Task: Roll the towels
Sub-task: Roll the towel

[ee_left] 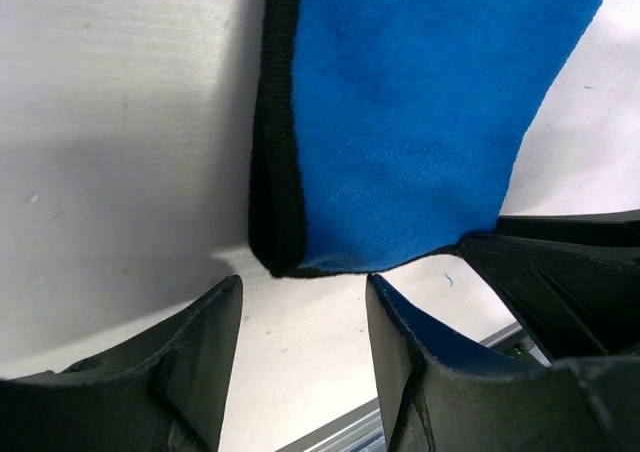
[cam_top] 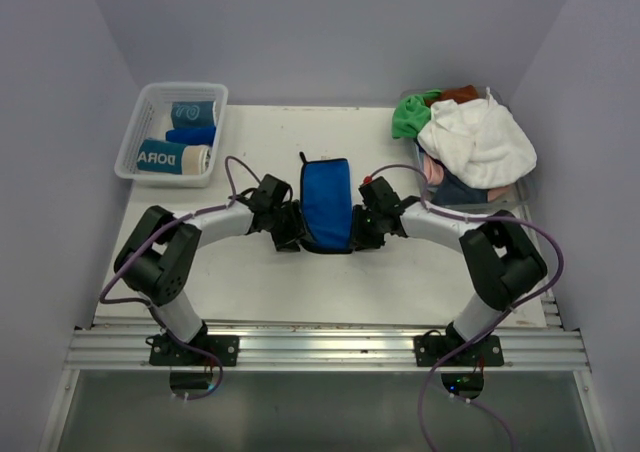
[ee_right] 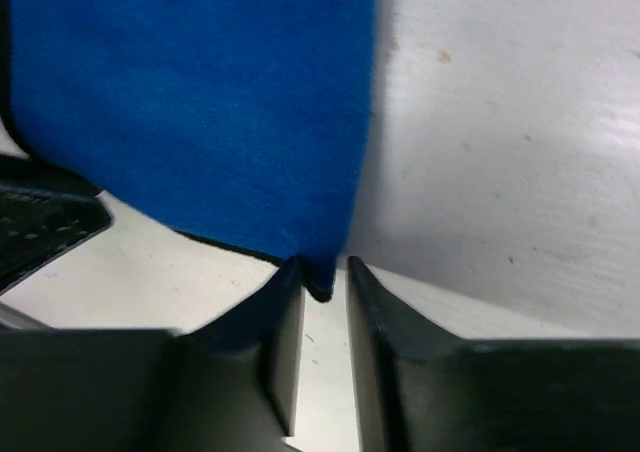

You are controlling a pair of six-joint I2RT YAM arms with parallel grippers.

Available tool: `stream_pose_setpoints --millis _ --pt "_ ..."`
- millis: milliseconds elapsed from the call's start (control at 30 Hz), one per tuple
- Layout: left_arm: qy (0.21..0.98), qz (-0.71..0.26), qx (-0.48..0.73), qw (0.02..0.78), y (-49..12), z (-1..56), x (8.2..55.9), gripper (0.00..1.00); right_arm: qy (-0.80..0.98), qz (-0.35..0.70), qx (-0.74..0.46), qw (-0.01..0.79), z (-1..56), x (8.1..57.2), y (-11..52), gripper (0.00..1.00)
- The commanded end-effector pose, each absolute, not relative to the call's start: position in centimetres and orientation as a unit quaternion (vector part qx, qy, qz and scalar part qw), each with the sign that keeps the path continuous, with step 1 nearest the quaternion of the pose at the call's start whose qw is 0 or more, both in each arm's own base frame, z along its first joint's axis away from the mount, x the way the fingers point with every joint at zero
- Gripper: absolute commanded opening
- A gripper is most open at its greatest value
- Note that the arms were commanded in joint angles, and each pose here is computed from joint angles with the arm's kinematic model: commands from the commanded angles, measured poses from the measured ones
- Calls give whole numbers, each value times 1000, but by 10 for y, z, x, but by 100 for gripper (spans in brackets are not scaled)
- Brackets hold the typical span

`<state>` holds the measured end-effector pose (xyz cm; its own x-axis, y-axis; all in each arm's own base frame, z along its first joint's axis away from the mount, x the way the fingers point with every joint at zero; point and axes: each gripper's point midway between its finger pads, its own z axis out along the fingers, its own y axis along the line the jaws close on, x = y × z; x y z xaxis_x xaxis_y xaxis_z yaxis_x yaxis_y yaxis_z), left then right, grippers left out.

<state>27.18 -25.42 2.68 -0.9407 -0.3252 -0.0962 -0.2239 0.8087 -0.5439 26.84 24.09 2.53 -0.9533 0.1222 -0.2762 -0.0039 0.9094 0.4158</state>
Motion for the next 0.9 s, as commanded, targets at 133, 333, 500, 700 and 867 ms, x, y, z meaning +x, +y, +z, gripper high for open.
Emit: stream_pose_setpoints --millis 133,333,500,700,867 --pt "938 -283 -104 173 -254 83 293 50 963 141 1 229 68 272 214 43" --pt "937 -289 -89 173 -270 84 315 28 953 171 -2 249 84 295 235 28" --pt "951 -261 -102 134 -270 41 314 19 953 205 -13 221 67 303 260 18" --pt "956 -246 -102 120 -265 23 310 21 965 191 -8 182 27 295 260 15" --pt "956 -261 -62 117 -275 31 312 27 966 173 -10 192 32 293 250 12"
